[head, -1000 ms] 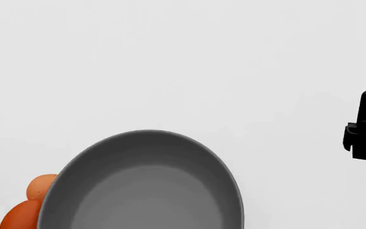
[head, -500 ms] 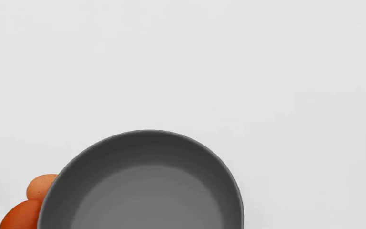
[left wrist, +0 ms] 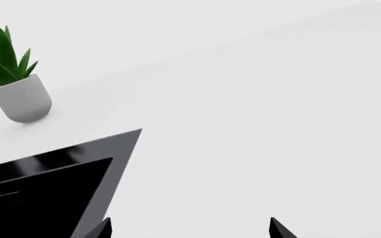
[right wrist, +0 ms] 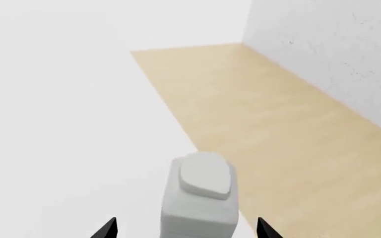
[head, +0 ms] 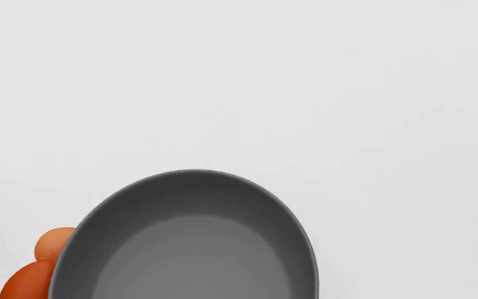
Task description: Place the eggs and milk next to the bowl.
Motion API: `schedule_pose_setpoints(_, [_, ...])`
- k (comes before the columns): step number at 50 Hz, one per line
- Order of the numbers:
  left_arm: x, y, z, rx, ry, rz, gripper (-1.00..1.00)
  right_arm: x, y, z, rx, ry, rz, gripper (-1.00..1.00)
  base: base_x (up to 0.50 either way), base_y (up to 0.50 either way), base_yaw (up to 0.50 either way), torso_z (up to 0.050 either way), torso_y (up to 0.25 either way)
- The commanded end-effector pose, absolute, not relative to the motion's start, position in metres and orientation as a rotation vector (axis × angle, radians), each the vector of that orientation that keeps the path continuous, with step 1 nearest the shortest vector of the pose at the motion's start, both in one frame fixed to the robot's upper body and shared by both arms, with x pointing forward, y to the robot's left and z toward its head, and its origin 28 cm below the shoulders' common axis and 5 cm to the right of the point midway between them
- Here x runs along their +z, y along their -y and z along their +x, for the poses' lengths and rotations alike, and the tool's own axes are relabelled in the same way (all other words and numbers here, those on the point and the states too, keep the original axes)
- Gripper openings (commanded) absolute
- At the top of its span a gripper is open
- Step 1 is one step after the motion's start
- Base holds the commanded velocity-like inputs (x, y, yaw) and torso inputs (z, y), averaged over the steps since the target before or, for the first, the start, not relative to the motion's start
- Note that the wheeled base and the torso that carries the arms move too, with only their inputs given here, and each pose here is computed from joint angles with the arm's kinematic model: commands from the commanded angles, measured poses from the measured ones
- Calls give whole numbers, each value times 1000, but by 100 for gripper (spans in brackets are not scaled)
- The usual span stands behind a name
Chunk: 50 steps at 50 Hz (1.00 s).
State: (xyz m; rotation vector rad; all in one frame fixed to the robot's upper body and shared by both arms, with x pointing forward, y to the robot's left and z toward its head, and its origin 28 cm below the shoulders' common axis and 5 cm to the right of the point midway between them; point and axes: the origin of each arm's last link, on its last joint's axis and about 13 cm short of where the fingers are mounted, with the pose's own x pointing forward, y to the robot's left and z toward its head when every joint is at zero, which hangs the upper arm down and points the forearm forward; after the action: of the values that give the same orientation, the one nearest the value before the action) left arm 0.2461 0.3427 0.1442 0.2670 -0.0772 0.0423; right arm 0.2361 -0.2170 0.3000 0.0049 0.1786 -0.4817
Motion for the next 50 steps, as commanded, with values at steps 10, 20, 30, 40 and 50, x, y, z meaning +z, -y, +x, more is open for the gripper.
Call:
schedule_pose_setpoints(10, [142, -340, 244, 21, 95, 263, 100, 286, 226, 263, -501, -206, 62, 100, 0, 0, 0, 0, 0])
schedule_pose_setpoints(20, [141, -341, 244, 21, 93, 265, 100, 282, 230, 275, -519, -223, 65, 100, 0, 0, 0, 0, 0])
schedule_pose_setpoints(30, [138, -343, 246, 23, 91, 267, 100, 275, 229, 288, -519, -247, 65, 100, 0, 0, 0, 0, 0])
schedule_pose_setpoints(40, [137, -343, 244, 23, 86, 269, 100, 267, 233, 293, -540, -266, 74, 100, 0, 0, 0, 0, 0])
schedule_pose_setpoints(50, [135, -343, 244, 23, 84, 274, 100, 270, 231, 292, -548, -263, 51, -100, 0, 0, 0, 0, -1])
